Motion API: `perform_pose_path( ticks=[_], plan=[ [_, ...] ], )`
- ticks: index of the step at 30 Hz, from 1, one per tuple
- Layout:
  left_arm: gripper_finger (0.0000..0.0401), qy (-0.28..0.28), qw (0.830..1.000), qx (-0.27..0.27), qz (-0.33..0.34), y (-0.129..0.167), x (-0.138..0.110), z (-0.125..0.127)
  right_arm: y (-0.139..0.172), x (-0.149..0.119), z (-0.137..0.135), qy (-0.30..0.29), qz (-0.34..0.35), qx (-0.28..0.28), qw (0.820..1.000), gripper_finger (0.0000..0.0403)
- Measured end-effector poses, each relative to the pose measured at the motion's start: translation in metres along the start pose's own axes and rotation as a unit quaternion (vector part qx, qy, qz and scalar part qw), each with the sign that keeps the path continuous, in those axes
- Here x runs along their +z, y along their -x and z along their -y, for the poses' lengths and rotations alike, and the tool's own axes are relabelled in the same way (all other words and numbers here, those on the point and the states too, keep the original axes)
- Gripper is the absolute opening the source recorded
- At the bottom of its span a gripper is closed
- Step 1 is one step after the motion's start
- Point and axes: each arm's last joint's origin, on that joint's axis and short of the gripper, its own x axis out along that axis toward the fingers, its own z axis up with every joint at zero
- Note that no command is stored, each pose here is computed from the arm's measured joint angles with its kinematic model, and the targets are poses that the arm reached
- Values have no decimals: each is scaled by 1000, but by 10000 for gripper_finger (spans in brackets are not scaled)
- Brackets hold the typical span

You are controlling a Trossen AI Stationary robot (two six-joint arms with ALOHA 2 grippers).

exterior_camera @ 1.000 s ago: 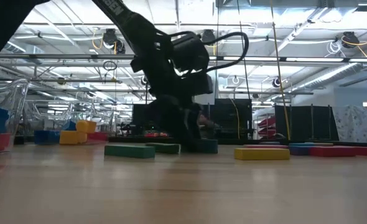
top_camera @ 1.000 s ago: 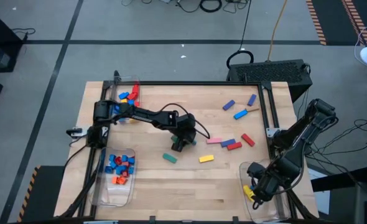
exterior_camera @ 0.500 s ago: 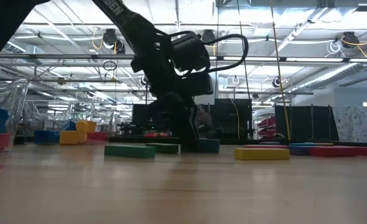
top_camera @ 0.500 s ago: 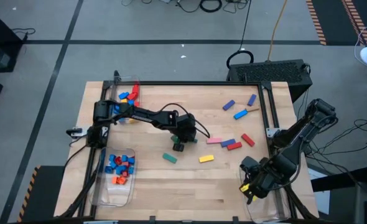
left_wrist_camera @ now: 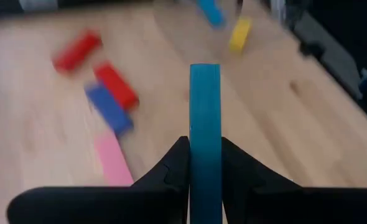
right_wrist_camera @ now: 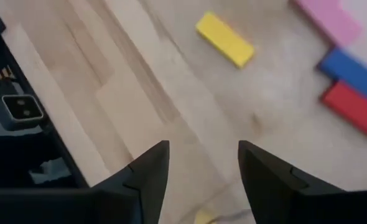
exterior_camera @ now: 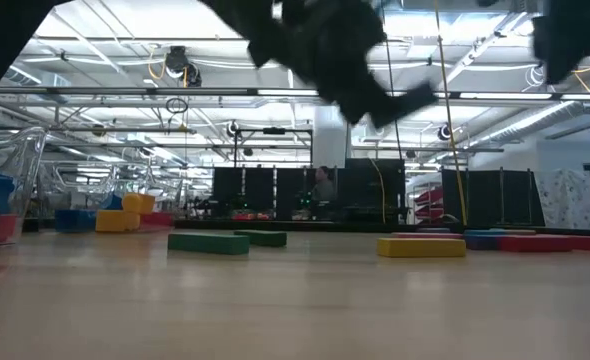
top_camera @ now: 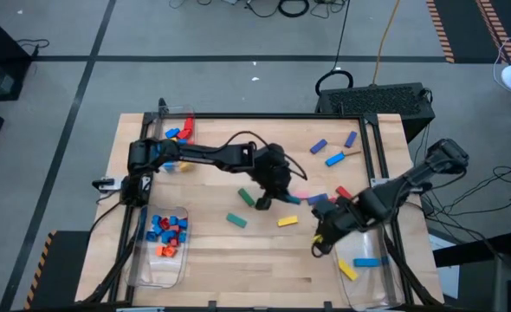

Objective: Sort blocks by size
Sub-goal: Put the blue rectangular block into the bottom right transparent bin

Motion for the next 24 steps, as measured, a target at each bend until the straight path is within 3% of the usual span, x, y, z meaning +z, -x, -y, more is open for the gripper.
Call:
perform_pose_path(
  ticks=[6,14,24],
  plan=[
    [56,-34,998,-7,49,10,37,8,0,29,9,20,27,0,999,200],
    [56,-26,999,-13,37,14,40,9,44,54,6,69,166,-35,983,208],
    [56,-27,999,-12,40,14,41,9,41,64,13,91,123,-26,988,164]
  ],
)
